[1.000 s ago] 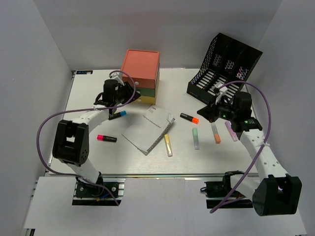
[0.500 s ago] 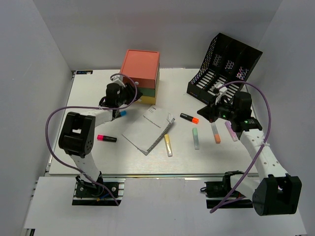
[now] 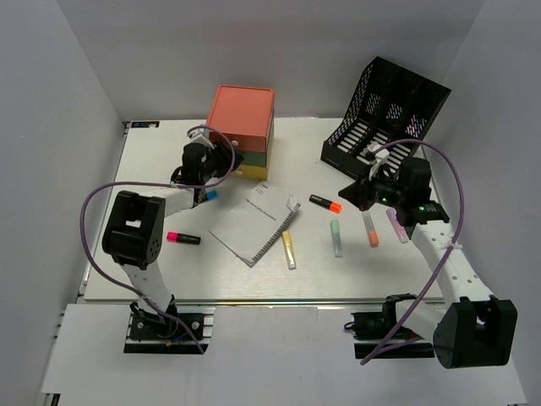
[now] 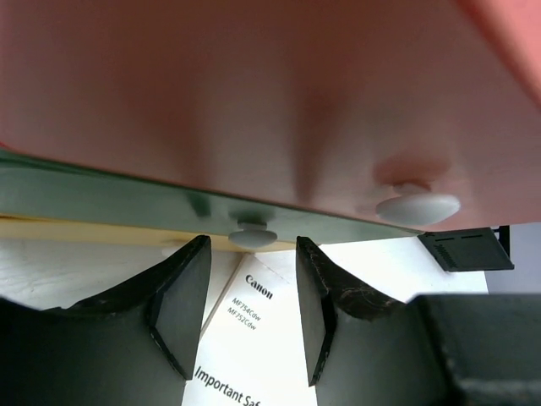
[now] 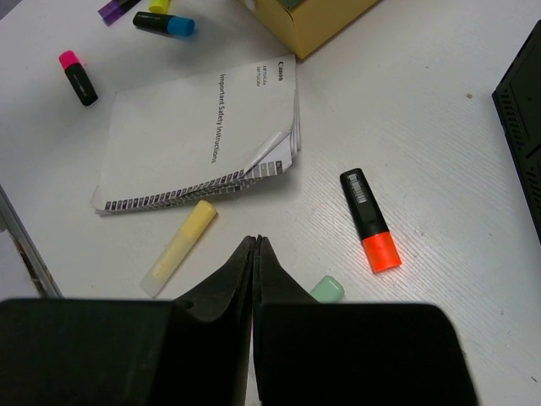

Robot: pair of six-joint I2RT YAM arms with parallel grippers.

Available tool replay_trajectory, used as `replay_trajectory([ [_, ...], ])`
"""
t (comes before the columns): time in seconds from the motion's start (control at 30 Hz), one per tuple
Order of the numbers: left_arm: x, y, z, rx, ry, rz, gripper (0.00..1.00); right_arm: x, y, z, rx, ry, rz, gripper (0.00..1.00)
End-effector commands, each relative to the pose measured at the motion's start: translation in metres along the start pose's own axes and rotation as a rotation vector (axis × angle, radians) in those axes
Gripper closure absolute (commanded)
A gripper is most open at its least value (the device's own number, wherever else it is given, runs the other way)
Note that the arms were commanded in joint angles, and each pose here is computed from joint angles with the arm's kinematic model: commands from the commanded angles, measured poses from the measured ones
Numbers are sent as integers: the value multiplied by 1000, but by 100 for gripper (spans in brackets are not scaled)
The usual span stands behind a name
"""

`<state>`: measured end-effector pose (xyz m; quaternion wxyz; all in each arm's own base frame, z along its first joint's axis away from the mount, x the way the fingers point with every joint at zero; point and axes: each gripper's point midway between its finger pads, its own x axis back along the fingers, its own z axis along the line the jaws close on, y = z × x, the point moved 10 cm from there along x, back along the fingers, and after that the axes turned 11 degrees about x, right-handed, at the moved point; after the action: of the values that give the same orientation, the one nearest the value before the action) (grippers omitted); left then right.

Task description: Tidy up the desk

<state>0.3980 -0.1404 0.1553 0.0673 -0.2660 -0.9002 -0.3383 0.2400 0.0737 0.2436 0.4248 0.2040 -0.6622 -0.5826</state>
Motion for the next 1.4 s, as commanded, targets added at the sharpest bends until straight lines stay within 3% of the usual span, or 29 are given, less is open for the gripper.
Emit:
replay_trajectory([
  [0.0, -3, 11, -11, -10, -45, -58, 46, 1, 4, -3, 35, -5, -19, 100],
  [0.47, -7, 11, -10, 4, -55, -72, 49, 1, 4, -3, 38, -11, -18, 100],
  [0.73, -2, 9, -8, 9, -41, -74, 68, 1, 3, -4, 37, -15, -17, 100],
  [1.1, 31, -3, -3, -16, -24, -75, 76, 4, 4, -5, 33, -21, -25, 100],
  [1.37, 63, -11, -3, -48, -17, -68, 75, 6, 4, -6, 30, -23, -30, 100],
])
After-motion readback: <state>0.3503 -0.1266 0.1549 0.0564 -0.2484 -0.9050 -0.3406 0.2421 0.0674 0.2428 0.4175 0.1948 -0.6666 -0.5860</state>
